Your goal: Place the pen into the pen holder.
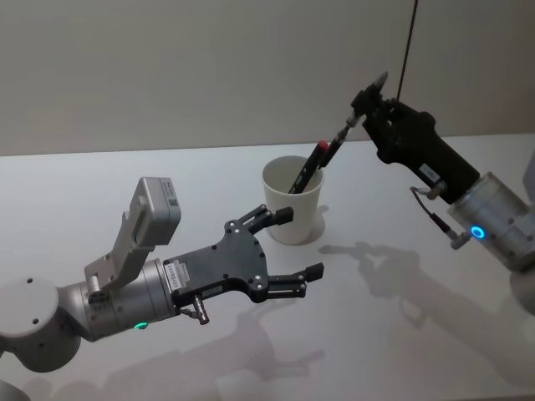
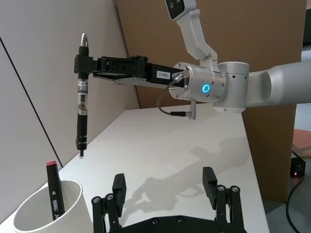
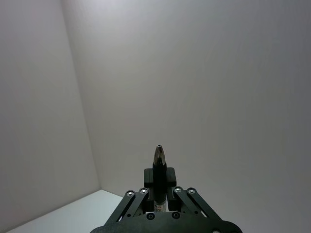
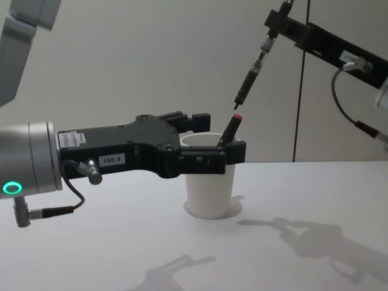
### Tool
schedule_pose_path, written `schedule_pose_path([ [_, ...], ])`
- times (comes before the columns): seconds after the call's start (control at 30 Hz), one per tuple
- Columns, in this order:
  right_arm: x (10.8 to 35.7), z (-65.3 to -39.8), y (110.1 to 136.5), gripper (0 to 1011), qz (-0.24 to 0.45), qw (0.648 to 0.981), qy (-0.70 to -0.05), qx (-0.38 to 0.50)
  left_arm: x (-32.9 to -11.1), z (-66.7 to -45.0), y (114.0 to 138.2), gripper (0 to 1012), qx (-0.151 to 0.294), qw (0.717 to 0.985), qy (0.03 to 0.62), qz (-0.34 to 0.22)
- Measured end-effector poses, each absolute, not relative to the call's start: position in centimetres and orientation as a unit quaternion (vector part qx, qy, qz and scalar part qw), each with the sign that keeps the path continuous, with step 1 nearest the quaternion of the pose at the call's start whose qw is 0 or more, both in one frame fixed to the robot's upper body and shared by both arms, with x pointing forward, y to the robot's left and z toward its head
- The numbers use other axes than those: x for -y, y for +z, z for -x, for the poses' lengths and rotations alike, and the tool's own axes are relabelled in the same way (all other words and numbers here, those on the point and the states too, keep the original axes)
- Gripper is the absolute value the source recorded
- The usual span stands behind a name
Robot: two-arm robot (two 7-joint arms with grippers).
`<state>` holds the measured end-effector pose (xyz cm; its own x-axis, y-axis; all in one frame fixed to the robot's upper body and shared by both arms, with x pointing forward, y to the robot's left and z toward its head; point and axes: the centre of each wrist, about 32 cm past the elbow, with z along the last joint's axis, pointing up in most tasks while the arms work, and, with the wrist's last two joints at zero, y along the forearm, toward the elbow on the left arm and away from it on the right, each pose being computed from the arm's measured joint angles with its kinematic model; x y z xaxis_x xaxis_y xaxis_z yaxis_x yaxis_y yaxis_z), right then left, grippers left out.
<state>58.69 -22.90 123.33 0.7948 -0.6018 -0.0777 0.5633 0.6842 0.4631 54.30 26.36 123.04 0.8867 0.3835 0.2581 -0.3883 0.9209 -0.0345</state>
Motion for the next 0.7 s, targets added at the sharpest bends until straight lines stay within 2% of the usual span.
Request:
schedule_pose_path([
  [0.7, 21.6, -60.1, 124.1, 131, -0.192, 0.921, -0.337, 0.040, -26.4, -54.3, 123.0, 1004, 0.131, 0.971, 0.199, -0.009],
])
